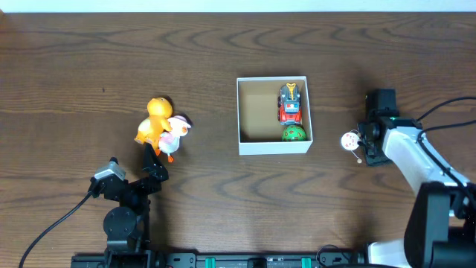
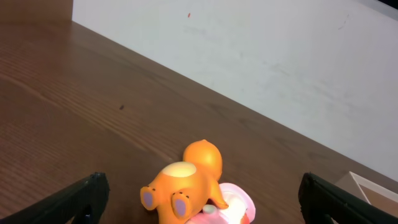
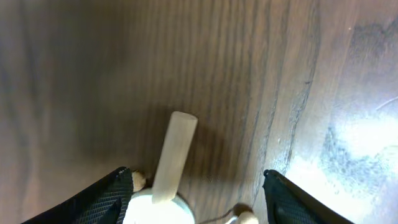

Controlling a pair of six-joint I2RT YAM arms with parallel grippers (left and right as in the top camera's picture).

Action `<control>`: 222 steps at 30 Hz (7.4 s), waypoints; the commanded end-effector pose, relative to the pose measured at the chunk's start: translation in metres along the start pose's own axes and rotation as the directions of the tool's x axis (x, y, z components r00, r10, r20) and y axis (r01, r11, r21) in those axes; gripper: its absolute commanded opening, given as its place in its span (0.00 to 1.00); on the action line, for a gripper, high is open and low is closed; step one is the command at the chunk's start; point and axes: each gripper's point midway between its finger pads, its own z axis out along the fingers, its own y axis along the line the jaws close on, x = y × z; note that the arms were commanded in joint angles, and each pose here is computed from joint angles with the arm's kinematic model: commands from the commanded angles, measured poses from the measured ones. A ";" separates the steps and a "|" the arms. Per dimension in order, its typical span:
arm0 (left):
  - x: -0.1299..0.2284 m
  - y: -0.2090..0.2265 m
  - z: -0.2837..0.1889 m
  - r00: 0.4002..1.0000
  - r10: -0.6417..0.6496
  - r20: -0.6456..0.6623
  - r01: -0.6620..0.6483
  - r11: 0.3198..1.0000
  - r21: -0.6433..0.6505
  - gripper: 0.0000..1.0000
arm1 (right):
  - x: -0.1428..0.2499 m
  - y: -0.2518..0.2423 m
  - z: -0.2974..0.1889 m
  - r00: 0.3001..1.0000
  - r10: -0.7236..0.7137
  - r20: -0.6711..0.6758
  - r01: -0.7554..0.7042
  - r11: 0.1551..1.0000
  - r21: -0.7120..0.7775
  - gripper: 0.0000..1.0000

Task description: Pack container

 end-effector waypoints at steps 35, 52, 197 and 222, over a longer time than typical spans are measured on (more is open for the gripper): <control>0.017 0.009 0.002 0.999 0.024 -0.049 -0.025 0.999 -0.031 0.98 | 0.019 0.003 0.039 0.991 -0.062 -0.116 0.064 0.998 0.013 0.14; 0.017 0.009 0.002 0.999 0.024 -0.049 -0.025 0.999 -0.031 0.98 | 0.011 0.087 -0.004 0.933 -0.339 -0.118 0.304 0.922 -0.241 0.18; 0.017 0.009 0.002 0.999 0.024 -0.048 -0.025 0.999 -0.031 0.98 | -0.028 0.122 -0.094 0.203 -0.971 0.123 0.973 0.186 -0.140 0.99; 0.018 0.008 0.002 0.999 -0.001 -0.051 -0.001 1.000 -0.027 0.98 | -0.059 0.113 -0.085 0.274 -0.956 0.100 0.958 0.262 -0.120 0.99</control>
